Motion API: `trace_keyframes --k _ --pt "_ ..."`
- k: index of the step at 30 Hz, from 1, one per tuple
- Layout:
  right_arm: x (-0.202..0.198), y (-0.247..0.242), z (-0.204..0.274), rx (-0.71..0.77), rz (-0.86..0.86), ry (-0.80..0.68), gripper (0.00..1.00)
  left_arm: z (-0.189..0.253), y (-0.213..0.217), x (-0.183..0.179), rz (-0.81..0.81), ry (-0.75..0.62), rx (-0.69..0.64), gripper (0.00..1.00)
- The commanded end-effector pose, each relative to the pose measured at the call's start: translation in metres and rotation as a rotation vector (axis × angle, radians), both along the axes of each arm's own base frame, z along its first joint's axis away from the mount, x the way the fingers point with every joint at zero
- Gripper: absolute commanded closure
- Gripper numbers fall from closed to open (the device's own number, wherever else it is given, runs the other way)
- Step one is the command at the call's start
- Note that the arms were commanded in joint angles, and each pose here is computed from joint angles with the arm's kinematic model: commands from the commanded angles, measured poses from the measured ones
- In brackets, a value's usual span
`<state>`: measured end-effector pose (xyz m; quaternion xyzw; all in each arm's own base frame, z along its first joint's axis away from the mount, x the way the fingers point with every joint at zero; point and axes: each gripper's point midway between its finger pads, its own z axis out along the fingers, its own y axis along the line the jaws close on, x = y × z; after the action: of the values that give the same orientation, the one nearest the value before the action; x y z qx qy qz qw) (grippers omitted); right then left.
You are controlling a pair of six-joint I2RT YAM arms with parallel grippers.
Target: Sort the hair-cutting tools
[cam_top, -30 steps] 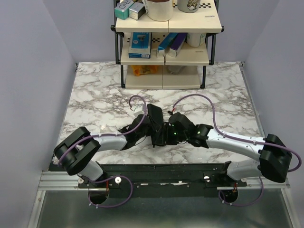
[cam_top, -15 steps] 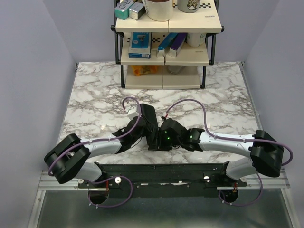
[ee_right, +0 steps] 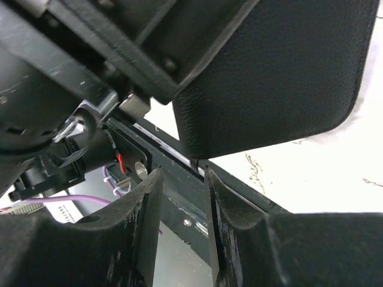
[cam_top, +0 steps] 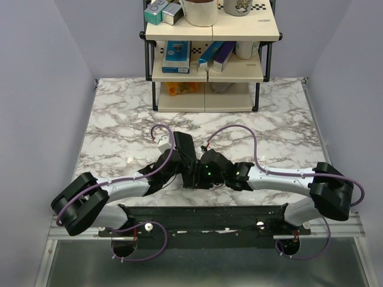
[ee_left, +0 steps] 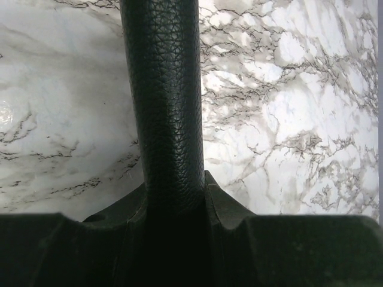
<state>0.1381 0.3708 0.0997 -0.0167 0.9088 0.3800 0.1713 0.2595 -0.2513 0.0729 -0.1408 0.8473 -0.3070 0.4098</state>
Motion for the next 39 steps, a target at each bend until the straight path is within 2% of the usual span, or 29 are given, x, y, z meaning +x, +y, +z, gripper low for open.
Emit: trace_keyframes --k 1,29,39 --pt "0.004 0.005 -0.002 0.018 -0.017 -0.019 0.59 0.023 -0.002 0.007 0.02 -0.069 -0.054 1.0" --pt "0.004 0.018 -0.009 0.031 -0.004 0.009 0.59 0.032 -0.005 0.013 -0.012 -0.114 -0.01 1.0" --pt "0.003 0.023 -0.009 0.037 0.006 0.022 0.65 0.031 -0.002 0.011 -0.013 -0.127 -0.008 1.0"
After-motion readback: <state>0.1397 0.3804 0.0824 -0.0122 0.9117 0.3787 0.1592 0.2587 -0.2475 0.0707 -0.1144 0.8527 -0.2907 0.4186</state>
